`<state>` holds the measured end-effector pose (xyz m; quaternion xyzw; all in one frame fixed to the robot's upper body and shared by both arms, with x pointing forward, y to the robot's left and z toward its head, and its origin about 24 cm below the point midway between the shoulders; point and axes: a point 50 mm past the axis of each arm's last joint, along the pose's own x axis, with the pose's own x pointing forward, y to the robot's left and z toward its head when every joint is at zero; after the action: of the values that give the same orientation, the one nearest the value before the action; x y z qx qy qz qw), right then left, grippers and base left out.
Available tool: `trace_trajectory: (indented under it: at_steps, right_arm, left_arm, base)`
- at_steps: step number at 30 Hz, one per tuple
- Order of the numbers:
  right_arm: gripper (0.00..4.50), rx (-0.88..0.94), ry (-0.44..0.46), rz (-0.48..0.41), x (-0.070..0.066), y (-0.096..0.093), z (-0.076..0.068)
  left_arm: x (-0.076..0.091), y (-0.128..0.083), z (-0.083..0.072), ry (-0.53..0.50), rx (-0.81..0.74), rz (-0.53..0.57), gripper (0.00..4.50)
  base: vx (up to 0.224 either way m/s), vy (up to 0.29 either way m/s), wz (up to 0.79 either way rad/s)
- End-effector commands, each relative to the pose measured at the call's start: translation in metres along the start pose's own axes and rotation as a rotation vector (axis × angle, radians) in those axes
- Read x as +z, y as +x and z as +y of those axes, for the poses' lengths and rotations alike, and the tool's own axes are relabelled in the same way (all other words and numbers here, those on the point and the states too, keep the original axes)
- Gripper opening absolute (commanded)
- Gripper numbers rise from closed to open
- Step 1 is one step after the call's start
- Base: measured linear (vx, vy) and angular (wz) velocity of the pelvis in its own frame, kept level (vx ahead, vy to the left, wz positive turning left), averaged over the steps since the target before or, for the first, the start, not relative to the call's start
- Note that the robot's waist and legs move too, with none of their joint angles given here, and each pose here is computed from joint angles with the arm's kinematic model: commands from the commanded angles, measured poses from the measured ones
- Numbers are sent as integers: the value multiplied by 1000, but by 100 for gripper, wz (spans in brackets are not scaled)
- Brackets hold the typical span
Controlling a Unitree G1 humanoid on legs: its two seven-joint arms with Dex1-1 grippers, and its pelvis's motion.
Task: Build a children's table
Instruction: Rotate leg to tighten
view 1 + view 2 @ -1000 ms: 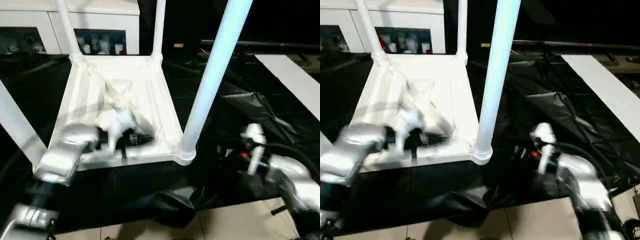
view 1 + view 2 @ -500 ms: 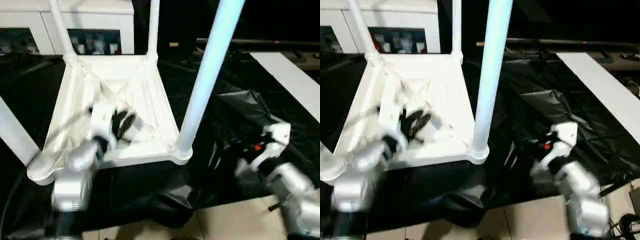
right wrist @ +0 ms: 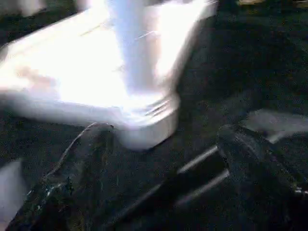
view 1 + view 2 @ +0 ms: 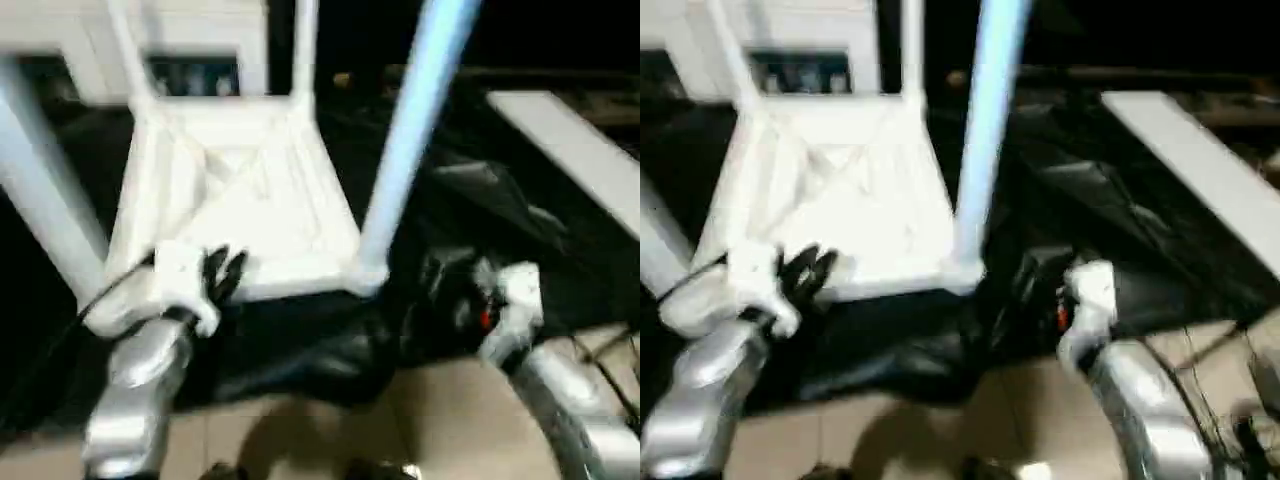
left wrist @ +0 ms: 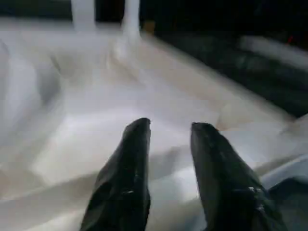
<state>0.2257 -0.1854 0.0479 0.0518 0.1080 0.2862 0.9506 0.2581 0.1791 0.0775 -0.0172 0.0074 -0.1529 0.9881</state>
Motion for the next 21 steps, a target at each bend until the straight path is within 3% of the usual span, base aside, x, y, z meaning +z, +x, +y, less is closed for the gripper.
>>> trace_trajectory:
  at_steps: [1, 5, 6, 10, 14, 21]
  right_arm:
    - [377, 96, -25, -46, 15, 6, 10]
    - [377, 148, -8, -57, 17, 15, 15]
    - [377, 145, -8, -63, 15, 26, 14]
    - [408, 109, 9, -85, 14, 42, 11]
    - [448, 99, 52, -99, 15, 60, 13]
    - [450, 97, 53, -130, 21, 73, 10]
  left_arm:
    - [-4, -10, 6, -2, 50, 2, 184]
    - [2, -15, 20, 40, 167, -24, 221]
    - [9, -18, 25, 64, 216, -53, 230]
    - [13, -21, 29, 64, 240, -58, 250]
    - [17, -17, 44, 126, 352, -57, 291]
    - [6, 3, 49, 92, 373, 37, 341]
  base:
    - [-20, -147, 5]
    - [-89, -41, 16]
    - [-135, -2, 43]
    - [-100, 49, 13]
    - [-13, 16, 0]
    - [0, 0, 0]
